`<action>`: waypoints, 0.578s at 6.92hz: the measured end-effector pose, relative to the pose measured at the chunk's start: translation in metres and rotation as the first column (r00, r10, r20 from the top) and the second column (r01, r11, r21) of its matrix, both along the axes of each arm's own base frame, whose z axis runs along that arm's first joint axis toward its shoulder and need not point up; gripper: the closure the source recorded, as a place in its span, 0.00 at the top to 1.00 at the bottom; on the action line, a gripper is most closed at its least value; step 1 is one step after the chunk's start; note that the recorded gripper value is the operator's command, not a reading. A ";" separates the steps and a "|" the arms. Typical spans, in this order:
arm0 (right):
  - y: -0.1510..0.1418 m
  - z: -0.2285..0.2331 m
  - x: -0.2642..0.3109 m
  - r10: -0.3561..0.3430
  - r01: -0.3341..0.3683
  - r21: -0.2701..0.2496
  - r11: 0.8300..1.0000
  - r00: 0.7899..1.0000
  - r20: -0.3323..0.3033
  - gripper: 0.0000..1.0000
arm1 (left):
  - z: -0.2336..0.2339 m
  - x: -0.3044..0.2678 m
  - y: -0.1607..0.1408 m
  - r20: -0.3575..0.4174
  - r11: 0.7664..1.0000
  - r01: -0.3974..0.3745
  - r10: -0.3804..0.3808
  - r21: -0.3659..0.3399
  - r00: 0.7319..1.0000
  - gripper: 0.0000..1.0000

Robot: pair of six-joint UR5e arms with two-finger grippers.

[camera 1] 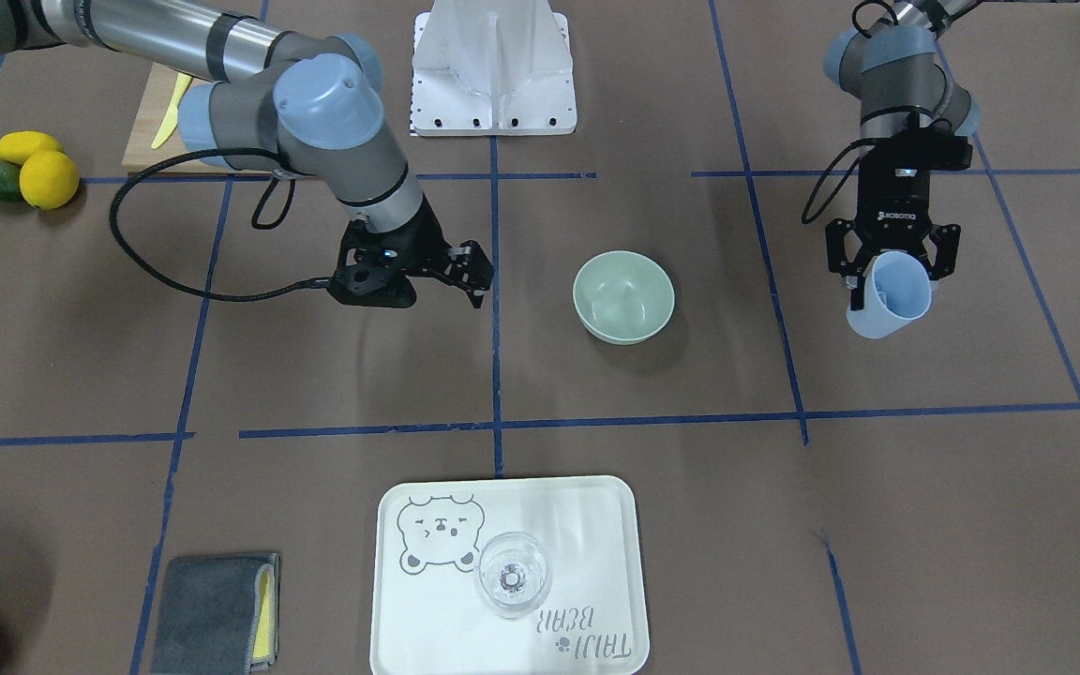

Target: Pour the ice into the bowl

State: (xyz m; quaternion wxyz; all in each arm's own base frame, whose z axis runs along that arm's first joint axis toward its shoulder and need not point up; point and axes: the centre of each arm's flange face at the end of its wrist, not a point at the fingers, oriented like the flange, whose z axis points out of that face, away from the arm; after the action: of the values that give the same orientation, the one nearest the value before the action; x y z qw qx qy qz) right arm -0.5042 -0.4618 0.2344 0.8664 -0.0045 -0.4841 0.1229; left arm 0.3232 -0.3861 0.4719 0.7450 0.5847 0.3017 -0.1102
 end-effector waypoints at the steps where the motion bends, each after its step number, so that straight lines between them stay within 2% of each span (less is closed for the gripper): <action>1: 0.000 0.014 0.011 -0.009 0.009 0.006 1.000 1.000 -0.008 1.00 | -0.018 0.015 -0.006 0.046 1.000 -0.013 0.013 0.004 0.999 0.00; 3: 0.002 0.023 0.018 -0.018 0.018 0.015 1.000 1.000 -0.014 1.00 | -0.049 0.035 -0.002 0.151 0.999 -0.025 0.030 -0.030 0.988 0.00; 4: 0.001 0.024 0.019 -0.018 0.018 0.017 1.000 1.000 -0.015 1.00 | -0.061 0.048 0.013 0.189 1.000 -0.001 0.005 -0.022 0.982 0.00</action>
State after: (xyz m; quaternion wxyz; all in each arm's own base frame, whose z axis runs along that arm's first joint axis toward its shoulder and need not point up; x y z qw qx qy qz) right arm -0.4856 -0.4605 0.2582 0.8709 -0.0003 -0.4788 0.1110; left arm 0.3712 -0.3728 0.4108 0.7768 0.5839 0.2293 -0.0563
